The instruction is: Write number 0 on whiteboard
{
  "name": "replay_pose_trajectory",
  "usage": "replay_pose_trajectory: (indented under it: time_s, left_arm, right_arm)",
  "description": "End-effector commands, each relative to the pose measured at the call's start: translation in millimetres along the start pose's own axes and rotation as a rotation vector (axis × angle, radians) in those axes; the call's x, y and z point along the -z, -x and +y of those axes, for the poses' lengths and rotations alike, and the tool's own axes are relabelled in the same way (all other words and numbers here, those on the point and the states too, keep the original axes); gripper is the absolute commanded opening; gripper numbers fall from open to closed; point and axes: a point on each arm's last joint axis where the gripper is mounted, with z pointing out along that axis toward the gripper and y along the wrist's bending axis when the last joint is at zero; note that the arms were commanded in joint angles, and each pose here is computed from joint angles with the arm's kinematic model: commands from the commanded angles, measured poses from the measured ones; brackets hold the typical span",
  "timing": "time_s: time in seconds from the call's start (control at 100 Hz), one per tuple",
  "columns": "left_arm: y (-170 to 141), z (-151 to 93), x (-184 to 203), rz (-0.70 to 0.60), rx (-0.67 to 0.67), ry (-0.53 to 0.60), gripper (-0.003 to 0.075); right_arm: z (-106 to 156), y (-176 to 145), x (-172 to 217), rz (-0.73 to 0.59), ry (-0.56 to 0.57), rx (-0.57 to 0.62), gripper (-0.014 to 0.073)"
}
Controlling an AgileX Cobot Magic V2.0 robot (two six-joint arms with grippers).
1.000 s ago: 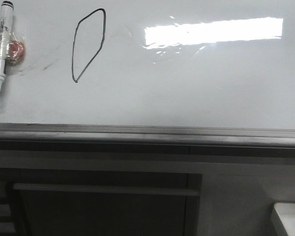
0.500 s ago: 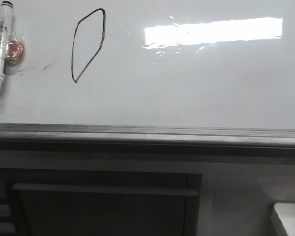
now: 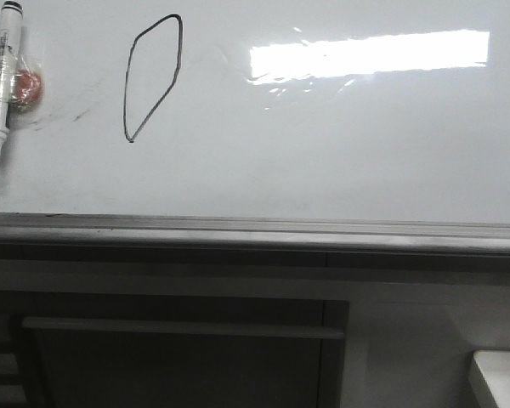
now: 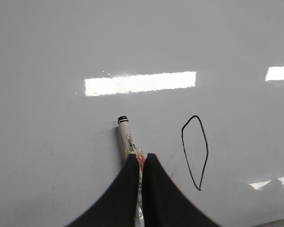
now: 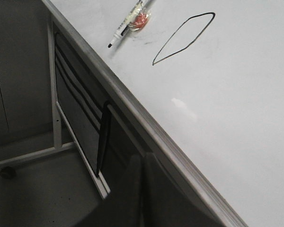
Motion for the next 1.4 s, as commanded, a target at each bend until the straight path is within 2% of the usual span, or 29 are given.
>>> replay_pose_trajectory:
  time_s: [0.0, 0.28, 0.49, 0.59, 0.69, 0.7, 1.39]
  left_arm:
    - [15.4, -0.7, 0.1, -0.091, 0.005, -0.005, -0.002]
    - [15.0, -0.1, 0.0, -0.092, 0.002, 0.008, -0.002]
    - [5.8, 10.2, -0.3, -0.053, -0.166, 0.221, -0.002]
    - [-13.5, 16.8, -0.9, 0.001, -0.131, 0.319, -0.002]
    - [-34.0, 20.6, 0.8, 0.044, -0.102, 0.369, -0.002]
    - [-80.1, 21.9, 10.5, 0.31, -0.086, 0.384, -0.002]
    - [-80.8, 22.5, 11.0, 0.324, -0.111, 0.387, -0.002]
  right_arm:
    - [-6.5, 11.9, 1.7, -0.063, -0.053, -0.011, -0.0051]
    - [-6.5, 11.9, 1.7, -0.063, -0.053, -0.011, -0.0051]
    - [-6.5, 11.9, 1.7, -0.063, -0.053, -0.011, -0.0051]
    - [-6.5, 11.9, 1.7, -0.063, -0.053, -0.011, -0.0051]
    - [-6.5, 11.9, 1.7, -0.063, -0.053, -0.011, -0.0051]
    - [-6.5, 11.9, 1.7, -0.063, -0.053, -0.011, -0.0051]
    - [-6.5, 11.9, 1.7, -0.063, -0.053, -0.011, -0.0051]
